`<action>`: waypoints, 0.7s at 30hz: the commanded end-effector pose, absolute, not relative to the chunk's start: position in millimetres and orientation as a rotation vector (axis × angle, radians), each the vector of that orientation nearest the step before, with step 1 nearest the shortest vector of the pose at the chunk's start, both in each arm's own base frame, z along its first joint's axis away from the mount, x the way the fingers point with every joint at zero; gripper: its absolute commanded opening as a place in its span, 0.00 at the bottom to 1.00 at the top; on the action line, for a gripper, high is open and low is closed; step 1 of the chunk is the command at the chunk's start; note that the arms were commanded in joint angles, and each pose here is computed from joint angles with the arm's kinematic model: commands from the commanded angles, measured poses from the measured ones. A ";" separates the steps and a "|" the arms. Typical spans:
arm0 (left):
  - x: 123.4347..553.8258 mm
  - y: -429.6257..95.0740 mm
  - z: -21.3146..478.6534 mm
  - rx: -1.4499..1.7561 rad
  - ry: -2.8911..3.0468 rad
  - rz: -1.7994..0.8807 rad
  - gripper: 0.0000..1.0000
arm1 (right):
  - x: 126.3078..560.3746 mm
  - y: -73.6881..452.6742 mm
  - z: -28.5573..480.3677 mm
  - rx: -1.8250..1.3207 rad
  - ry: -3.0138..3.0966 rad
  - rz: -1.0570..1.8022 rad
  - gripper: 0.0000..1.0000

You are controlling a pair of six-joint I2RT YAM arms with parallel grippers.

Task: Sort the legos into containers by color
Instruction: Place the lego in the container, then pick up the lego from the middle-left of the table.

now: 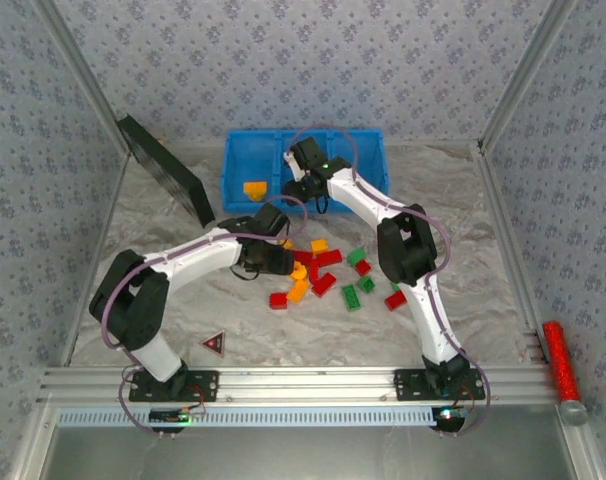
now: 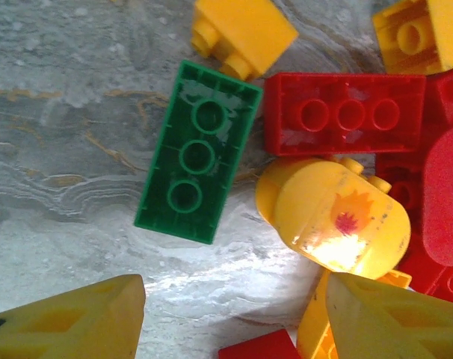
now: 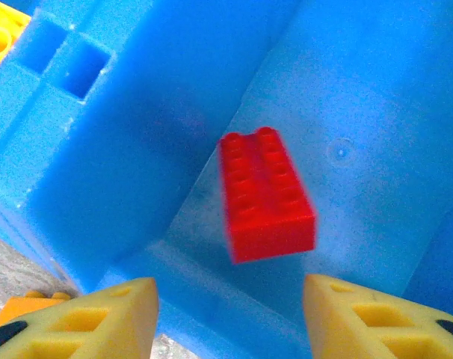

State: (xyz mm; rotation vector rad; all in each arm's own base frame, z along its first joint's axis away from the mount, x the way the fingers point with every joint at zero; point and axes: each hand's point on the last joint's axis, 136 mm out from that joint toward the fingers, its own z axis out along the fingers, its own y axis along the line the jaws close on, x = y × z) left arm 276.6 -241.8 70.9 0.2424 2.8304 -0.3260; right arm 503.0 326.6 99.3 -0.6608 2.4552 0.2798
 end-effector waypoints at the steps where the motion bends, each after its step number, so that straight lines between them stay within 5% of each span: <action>1: 257.8 -259.1 73.6 0.375 2.862 -0.375 0.65 | 503.1 325.1 117.7 -0.665 2.435 0.315 0.57; 21: 224.7 -303.3 32.9 0.710 2.921 -0.299 0.62 | 457.6 276.7 228.0 -0.570 2.333 0.490 0.63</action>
